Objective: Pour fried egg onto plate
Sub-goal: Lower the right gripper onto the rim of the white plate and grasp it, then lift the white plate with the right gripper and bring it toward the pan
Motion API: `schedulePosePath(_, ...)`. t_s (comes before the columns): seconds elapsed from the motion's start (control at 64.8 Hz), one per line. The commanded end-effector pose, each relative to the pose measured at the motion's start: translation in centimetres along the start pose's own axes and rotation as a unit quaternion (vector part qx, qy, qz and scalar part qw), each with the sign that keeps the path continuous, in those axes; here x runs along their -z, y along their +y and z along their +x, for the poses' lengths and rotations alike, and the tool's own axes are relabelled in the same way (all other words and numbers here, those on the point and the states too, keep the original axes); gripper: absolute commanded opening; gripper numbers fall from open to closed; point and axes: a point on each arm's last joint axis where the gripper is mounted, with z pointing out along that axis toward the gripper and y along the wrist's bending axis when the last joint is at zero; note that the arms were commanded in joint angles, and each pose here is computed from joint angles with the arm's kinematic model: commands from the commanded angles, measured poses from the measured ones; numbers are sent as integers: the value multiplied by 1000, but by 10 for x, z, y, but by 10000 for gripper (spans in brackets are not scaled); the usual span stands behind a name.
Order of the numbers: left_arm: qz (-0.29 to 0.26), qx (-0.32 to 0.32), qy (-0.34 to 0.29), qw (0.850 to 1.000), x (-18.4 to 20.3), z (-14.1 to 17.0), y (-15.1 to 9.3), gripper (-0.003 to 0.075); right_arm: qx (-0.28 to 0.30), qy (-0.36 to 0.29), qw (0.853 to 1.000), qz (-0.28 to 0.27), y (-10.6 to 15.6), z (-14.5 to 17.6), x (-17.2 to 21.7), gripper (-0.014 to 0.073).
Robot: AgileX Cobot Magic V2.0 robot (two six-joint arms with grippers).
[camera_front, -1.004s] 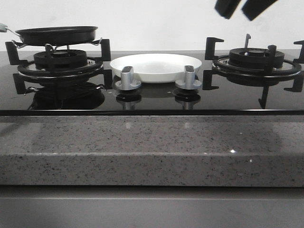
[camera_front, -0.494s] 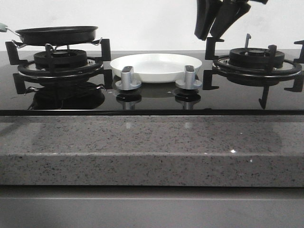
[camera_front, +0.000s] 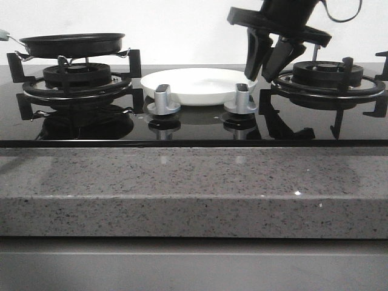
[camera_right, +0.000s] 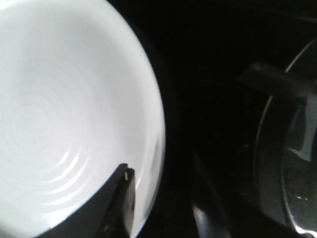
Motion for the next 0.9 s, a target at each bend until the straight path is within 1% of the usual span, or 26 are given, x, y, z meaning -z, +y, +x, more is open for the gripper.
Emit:
schedulePosePath(0.0, 3, 7, -50, 999, 1, -16, -1, 375, 4, -46, 999, -21, 9, -7, 29, 304)
schedulePosePath(0.077, 3, 7, -50, 999, 1, -16, -1, 375, 2, -39, 999, -22, 7, -7, 23, 302)
schedulePosePath(0.139, 3, 7, -50, 999, 1, -16, -1, 375, 0, -35, 999, -24, 7, -7, 18, 281)
schedulePosePath(0.247, 3, 7, -50, 999, 1, -16, -1, 375, -4, -37, 999, -32, 7, -8, 16, 186)
schedulePosePath(0.386, 3, 7, -50, 999, 1, -16, -1, 375, -10, -64, 997, -47, 10, -13, 18, 48)
schedulePosePath(0.494, 3, 7, -50, 999, 1, -16, -1, 375, -17, -86, 994, -63, 14, -16, 23, -37)
schedulePosePath(0.556, 3, 7, -50, 999, 1, -16, -1, 375, -19, -92, 993, -69, 15, -17, 26, -70)
schedulePosePath(0.695, 3, 7, -50, 999, 1, -16, -1, 375, -14, -104, 992, -73, 20, -16, 43, -68)
schedulePosePath(0.88, 3, 7, -50, 999, 1, -16, -1, 375, 6, -122, 989, -78, 33, -5, 93, -68)
